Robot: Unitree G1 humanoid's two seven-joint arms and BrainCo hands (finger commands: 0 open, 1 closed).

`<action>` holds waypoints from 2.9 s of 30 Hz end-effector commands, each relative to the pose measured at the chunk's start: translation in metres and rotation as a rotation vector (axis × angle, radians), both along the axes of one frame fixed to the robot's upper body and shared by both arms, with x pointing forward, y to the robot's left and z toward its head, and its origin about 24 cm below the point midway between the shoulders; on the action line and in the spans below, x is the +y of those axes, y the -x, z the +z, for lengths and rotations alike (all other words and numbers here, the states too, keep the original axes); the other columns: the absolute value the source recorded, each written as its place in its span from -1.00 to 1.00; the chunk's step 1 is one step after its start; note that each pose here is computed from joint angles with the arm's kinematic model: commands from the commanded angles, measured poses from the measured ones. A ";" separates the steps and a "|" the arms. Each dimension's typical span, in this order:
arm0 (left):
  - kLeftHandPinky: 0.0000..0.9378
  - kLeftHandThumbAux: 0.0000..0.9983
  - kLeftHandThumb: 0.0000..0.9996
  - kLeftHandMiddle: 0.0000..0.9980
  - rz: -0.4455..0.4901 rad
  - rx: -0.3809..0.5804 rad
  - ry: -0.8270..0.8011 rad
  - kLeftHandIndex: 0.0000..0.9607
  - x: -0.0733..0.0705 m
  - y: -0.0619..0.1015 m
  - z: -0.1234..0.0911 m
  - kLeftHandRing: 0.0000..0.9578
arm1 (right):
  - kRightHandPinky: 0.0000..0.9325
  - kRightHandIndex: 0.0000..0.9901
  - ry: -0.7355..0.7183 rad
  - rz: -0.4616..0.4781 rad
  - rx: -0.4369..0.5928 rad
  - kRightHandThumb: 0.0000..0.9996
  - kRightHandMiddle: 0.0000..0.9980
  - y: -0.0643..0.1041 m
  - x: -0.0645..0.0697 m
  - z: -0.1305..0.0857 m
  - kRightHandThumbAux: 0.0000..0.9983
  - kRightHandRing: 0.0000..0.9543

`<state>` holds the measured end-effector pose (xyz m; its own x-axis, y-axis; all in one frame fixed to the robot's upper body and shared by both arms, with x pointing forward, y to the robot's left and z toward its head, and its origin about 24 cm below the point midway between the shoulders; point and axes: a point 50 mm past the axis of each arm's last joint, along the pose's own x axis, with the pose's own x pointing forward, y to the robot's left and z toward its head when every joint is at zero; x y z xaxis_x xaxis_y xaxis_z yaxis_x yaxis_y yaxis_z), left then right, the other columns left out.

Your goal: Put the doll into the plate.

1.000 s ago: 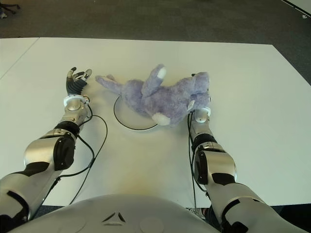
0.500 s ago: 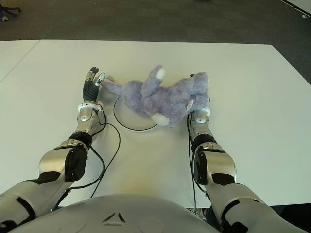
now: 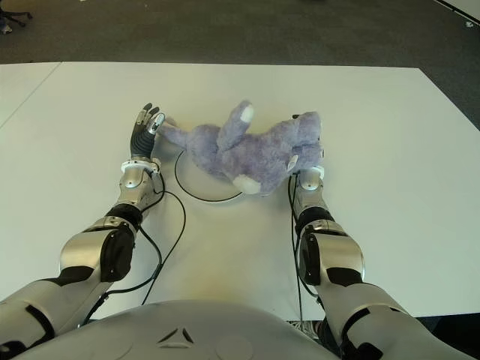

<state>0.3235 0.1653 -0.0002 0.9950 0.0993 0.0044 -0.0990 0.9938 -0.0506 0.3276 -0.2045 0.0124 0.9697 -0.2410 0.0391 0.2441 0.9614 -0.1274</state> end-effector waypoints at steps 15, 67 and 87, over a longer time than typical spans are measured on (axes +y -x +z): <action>-0.53 -0.07 -1.00 -0.53 0.045 0.416 0.077 -0.69 -0.001 0.088 -0.094 -0.53 | -0.12 -0.42 -0.103 -0.059 0.408 -0.67 -0.28 0.092 0.008 -0.101 0.67 -0.18; -0.56 0.10 -1.00 -0.53 0.098 0.481 0.223 -0.66 0.004 0.086 -0.098 -0.56 | -0.12 -0.41 -0.110 -0.060 0.412 -0.59 -0.28 0.090 0.009 -0.101 0.67 -0.18; -0.56 0.10 -1.00 -0.52 0.098 0.481 0.222 -0.66 0.004 0.086 -0.098 -0.54 | -0.12 -0.41 -0.112 -0.059 0.417 -0.57 -0.28 0.089 0.009 -0.101 0.68 -0.18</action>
